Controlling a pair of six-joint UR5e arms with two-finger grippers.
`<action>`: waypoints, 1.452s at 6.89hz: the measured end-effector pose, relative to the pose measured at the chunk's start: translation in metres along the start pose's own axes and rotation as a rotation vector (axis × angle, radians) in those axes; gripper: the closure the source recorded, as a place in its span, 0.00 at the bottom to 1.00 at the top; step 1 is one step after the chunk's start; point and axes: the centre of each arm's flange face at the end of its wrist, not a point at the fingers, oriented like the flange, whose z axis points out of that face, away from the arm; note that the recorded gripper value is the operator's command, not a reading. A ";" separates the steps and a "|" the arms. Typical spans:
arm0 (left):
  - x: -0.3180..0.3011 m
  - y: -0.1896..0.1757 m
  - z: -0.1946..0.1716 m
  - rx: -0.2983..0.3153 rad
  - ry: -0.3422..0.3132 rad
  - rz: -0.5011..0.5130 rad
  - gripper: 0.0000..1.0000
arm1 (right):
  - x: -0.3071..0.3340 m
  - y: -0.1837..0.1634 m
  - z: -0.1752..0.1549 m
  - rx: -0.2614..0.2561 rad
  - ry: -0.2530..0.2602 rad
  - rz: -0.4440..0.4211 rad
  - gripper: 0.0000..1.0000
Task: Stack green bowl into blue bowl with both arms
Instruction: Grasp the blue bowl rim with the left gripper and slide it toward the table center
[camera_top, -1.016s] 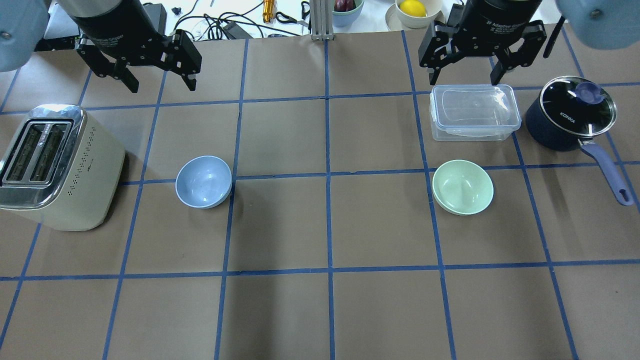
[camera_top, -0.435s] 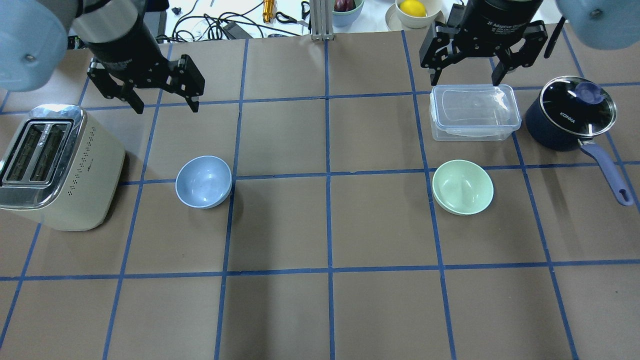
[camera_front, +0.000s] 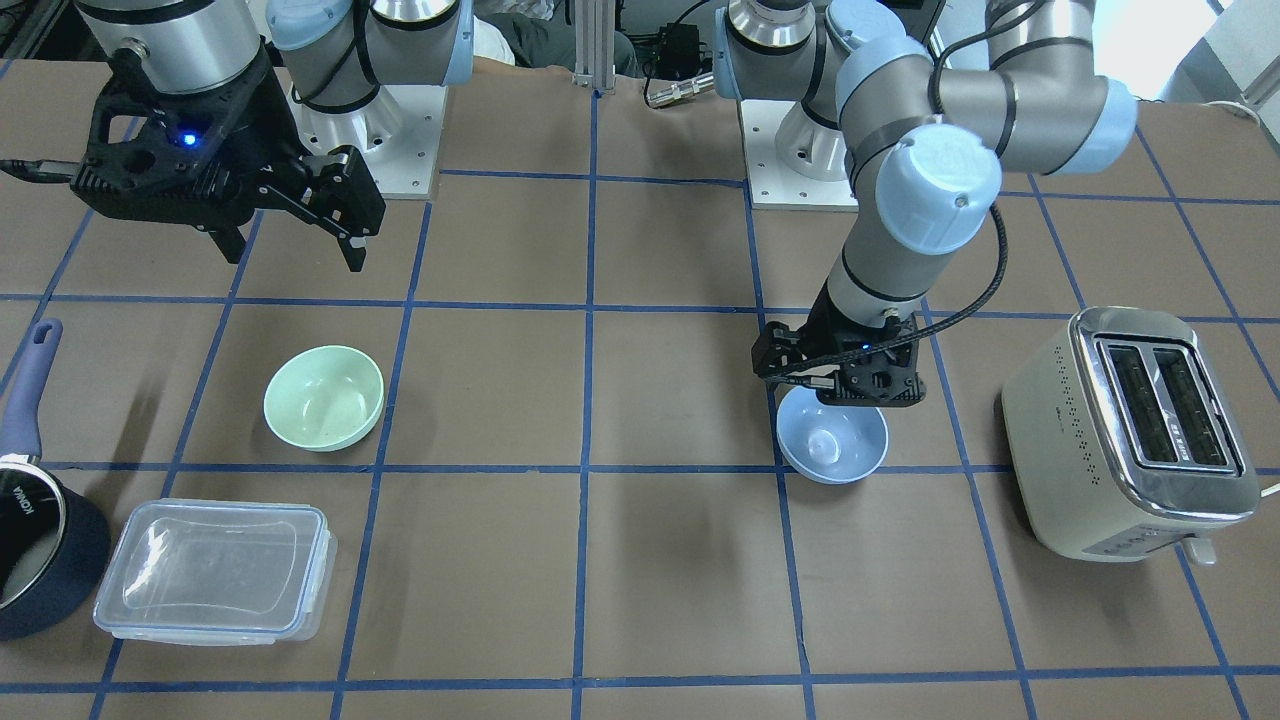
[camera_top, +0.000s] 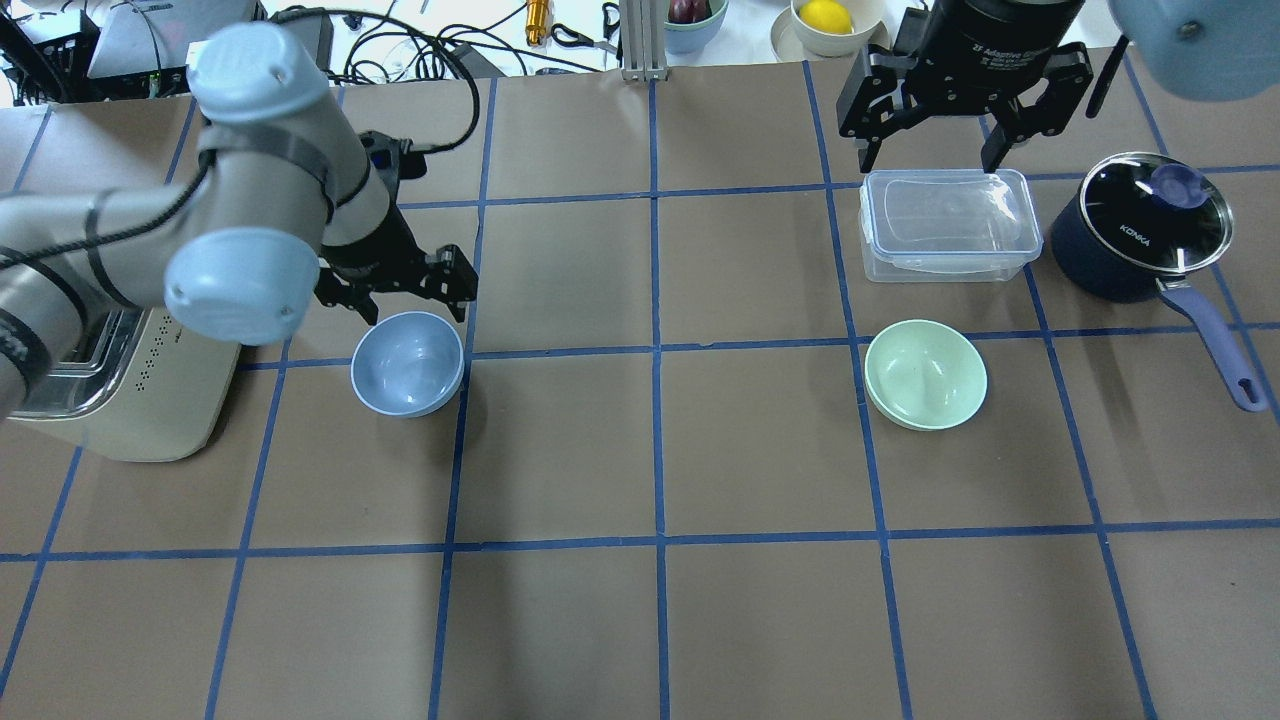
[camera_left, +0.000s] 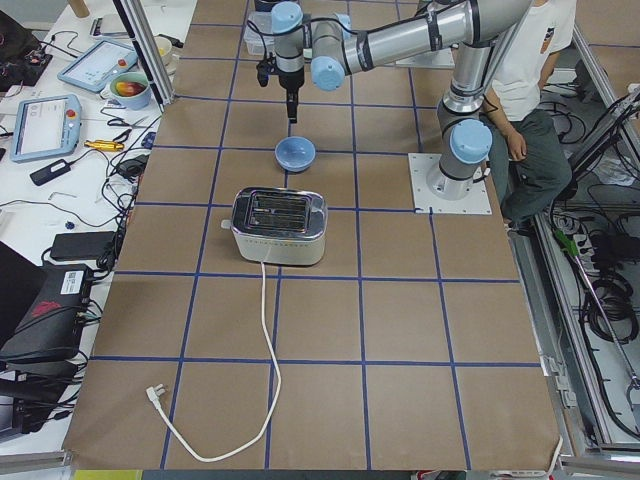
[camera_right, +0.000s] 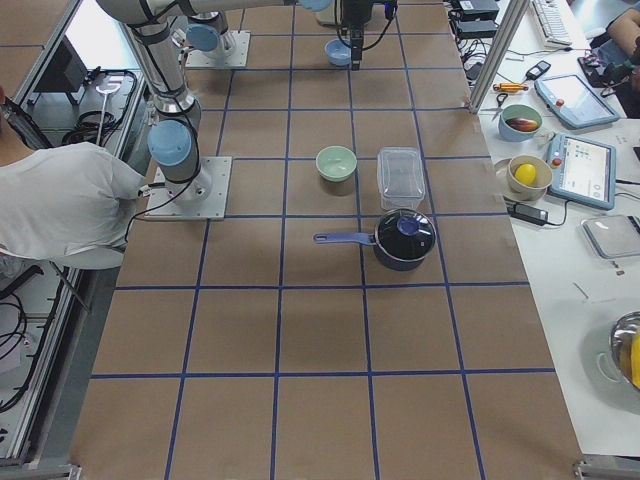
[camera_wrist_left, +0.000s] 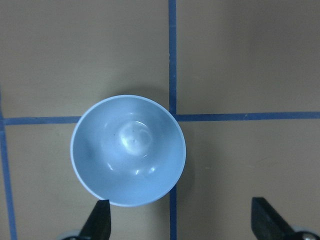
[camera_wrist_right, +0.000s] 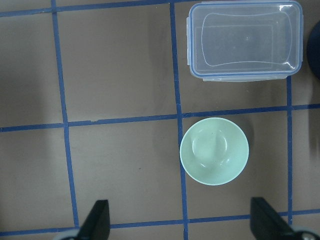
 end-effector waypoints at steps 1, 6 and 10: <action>0.001 0.008 0.031 0.004 -0.001 0.002 0.00 | 0.000 0.000 0.000 -0.001 -0.001 0.000 0.00; 0.009 0.013 0.093 -0.048 -0.018 0.004 1.00 | -0.001 0.000 0.001 -0.003 -0.002 -0.001 0.00; 0.055 -0.001 0.063 0.022 -0.013 -0.052 1.00 | 0.000 0.000 0.002 -0.004 -0.001 0.000 0.00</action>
